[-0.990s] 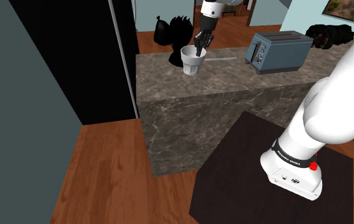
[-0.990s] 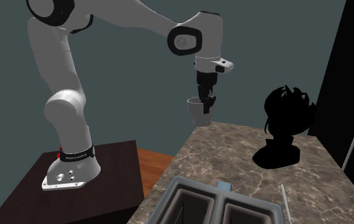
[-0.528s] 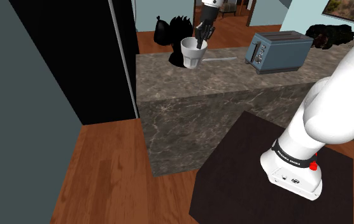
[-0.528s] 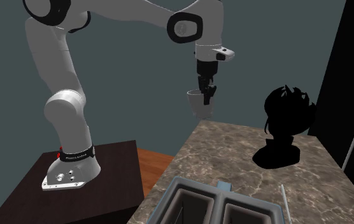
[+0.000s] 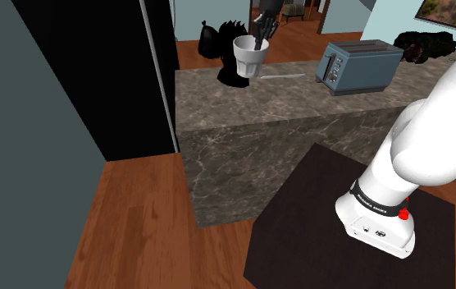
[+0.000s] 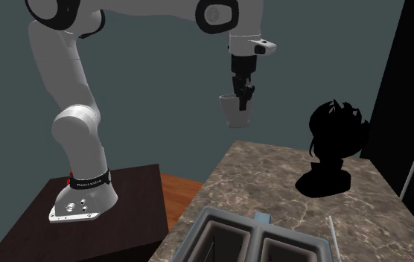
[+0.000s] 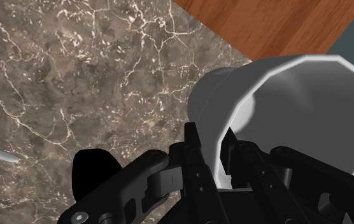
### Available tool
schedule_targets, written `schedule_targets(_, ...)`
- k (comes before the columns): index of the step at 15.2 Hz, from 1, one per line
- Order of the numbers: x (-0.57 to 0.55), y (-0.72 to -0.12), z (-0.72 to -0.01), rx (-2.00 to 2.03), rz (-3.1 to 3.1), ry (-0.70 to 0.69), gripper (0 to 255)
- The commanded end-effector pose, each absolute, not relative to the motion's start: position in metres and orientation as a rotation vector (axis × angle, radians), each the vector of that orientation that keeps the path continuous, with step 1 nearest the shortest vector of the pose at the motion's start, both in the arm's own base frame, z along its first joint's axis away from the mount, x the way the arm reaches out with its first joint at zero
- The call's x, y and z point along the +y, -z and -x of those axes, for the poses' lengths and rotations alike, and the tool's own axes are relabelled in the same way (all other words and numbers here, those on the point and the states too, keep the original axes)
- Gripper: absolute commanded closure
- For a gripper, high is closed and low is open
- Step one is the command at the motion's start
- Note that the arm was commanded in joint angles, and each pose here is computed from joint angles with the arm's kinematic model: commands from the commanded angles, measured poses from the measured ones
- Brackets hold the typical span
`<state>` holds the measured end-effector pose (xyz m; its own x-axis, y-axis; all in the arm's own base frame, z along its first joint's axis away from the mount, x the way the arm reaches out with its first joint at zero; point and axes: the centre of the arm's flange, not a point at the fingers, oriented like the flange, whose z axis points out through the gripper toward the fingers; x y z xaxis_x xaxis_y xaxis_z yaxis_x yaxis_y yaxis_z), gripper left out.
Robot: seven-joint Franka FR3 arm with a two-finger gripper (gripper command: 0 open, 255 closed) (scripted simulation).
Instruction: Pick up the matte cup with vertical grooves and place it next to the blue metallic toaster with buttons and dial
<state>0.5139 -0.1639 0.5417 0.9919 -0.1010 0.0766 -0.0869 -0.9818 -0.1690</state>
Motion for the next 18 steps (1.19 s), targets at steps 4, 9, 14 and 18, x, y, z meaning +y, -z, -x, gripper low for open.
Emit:
schedule_targets(4,-0.164,-0.568,-0.514,0.141,2.969,0.127,255)
schedule_targets(9,-0.164,-0.594,-0.514,0.141,2.969,0.127,255)
schedule_targets(14,-0.164,-0.620,-0.514,0.141,2.969,0.127,255)
schedule_targets(18,-0.189,-0.626,-0.507,0.141,2.969,0.127,255)
